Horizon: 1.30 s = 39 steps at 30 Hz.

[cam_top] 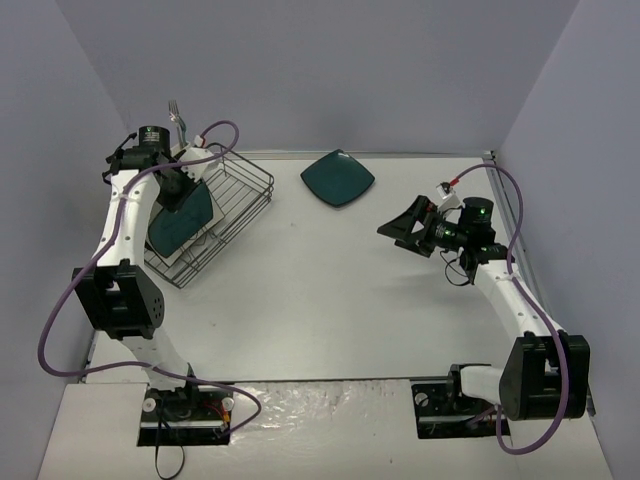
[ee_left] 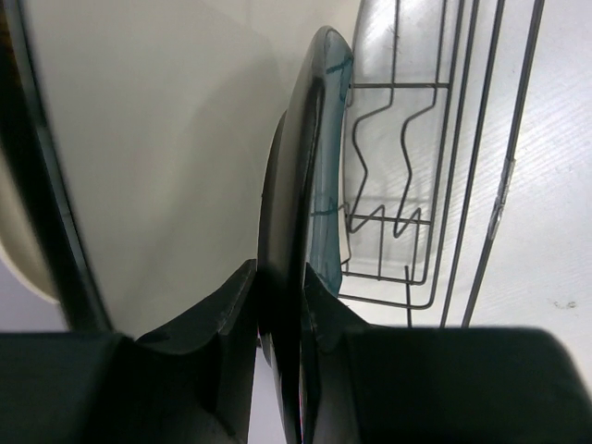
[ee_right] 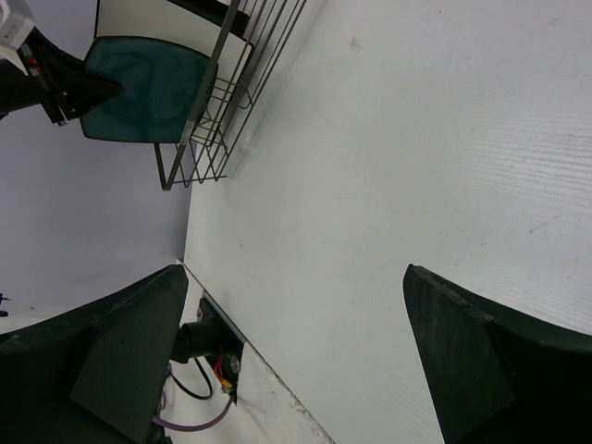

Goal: Load the plates into the dish rack

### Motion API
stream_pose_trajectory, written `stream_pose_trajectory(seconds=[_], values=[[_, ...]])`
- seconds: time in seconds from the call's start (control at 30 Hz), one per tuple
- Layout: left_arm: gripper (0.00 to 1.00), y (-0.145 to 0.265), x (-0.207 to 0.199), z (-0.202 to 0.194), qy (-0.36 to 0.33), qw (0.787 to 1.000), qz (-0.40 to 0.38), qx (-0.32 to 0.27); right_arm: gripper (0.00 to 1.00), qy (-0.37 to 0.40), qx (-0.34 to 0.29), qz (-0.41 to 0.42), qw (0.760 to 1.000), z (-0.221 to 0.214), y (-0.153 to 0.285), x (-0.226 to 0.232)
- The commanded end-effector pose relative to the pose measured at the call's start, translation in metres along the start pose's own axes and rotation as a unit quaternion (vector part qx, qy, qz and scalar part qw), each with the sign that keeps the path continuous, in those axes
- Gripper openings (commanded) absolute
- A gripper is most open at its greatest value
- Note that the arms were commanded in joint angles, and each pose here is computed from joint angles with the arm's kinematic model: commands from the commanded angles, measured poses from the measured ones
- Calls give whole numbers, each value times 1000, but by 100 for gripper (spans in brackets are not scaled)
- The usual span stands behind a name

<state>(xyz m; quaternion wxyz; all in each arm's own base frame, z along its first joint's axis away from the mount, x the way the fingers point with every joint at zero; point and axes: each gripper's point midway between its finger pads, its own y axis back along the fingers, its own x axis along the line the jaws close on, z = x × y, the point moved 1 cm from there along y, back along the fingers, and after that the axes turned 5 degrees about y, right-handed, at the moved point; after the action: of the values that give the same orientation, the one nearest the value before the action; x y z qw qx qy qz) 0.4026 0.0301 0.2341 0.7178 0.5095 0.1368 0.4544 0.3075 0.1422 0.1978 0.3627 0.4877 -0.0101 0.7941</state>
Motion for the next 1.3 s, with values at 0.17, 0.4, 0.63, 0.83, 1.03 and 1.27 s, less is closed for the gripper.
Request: stream_pose_trajectory(seconds=[0.17, 0.4, 0.63, 0.83, 1.03, 1.27], values=[[0, 20, 13, 27, -12, 997, 34, -69, 100, 29, -26, 7, 999, 17, 2, 7], [10, -1, 3, 21, 5, 998, 8, -69, 100, 32, -47, -11, 998, 29, 1, 5], [17, -9, -3, 17, 18, 997, -4, -68, 100, 32, -56, -19, 998, 37, -1, 4], [45, -11, -1, 16, 41, 997, 7, -70, 100, 35, -68, -34, 996, 43, -1, -1], [66, 2, 6, 19, 59, 993, 43, -88, 99, 34, -86, -60, 994, 52, -5, -9], [97, 41, 12, 40, 96, 980, 79, -155, 99, 35, -114, -72, 990, 70, -21, -14]])
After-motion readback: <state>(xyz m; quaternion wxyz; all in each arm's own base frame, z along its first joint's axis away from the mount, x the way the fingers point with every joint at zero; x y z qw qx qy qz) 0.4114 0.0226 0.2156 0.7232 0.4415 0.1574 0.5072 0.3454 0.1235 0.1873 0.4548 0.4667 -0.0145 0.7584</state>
